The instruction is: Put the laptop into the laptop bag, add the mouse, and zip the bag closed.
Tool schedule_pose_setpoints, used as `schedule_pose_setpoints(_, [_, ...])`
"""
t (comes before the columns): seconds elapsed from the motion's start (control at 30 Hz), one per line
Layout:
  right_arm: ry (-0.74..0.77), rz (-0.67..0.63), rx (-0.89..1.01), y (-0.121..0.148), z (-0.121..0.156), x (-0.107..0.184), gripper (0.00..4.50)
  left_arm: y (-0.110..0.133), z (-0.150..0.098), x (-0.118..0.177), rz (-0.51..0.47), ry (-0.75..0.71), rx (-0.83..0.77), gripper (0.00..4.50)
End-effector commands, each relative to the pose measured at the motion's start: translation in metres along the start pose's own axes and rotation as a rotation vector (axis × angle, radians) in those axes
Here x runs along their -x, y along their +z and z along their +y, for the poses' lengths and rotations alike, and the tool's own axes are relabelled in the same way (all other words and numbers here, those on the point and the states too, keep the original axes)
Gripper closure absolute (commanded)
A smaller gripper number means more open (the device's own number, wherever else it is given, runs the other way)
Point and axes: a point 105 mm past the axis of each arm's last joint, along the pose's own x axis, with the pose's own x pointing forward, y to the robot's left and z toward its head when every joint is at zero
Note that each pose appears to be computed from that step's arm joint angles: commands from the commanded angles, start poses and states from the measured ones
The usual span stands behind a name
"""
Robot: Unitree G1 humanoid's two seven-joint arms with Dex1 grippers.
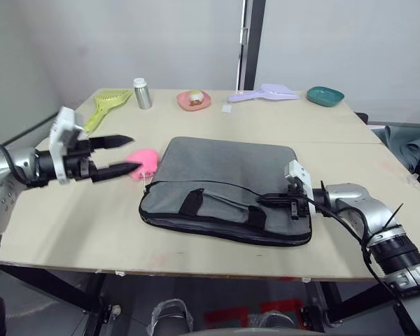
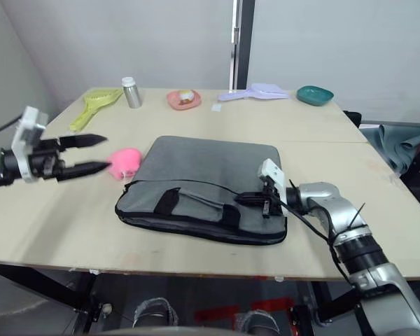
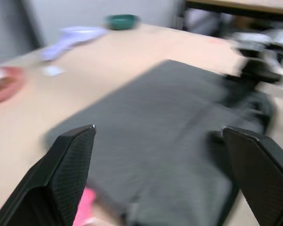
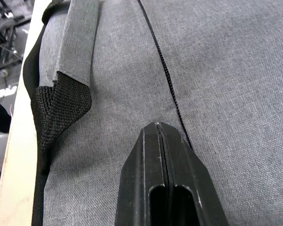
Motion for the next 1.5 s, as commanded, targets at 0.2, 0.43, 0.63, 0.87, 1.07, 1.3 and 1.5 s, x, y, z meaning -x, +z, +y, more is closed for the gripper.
schedule_pose_setpoints(0.2, [0.024, 0.146, -0.056, -0.027, 0.003, -0.004, 4.49, -0.059, 0.07, -0.021, 0.156, 0.37, 0.278, 0.0])
schedule_pose_setpoints(0.43, [0.021, 0.149, -0.041, -0.024, 0.003, -0.003, 4.49, -0.075, 0.084, -0.043, 0.175, 0.408, 0.343, 0.0])
schedule_pose_setpoints(0.63, [0.002, 0.143, -0.038, -0.023, 0.006, 0.0, 4.49, -0.11, 0.078, -0.056, 0.31, 0.411, 0.392, 0.0])
schedule_pose_setpoints(0.87, [-0.017, 0.146, -0.035, -0.024, 0.01, 0.001, 4.5, -0.115, 0.068, -0.067, 0.29, 0.335, 0.433, 0.82])
schedule_pose_setpoints(1.07, [-0.042, 0.246, -0.066, -0.048, 0.01, 0.002, 4.5, -0.109, 0.065, -0.062, 0.274, 0.298, 0.44, 2.94])
schedule_pose_setpoints(1.3, [-0.065, 0.28, -0.08, -0.054, 0.005, 0.001, 4.5, -0.089, 0.053, -0.036, 0.199, 0.258, 0.442, 4.46])
schedule_pose_setpoints(1.5, [-0.062, 0.298, -0.063, -0.052, 0.001, 0.001, 4.5, -0.082, 0.044, -0.001, 0.212, 0.326, 0.399, 4.46])
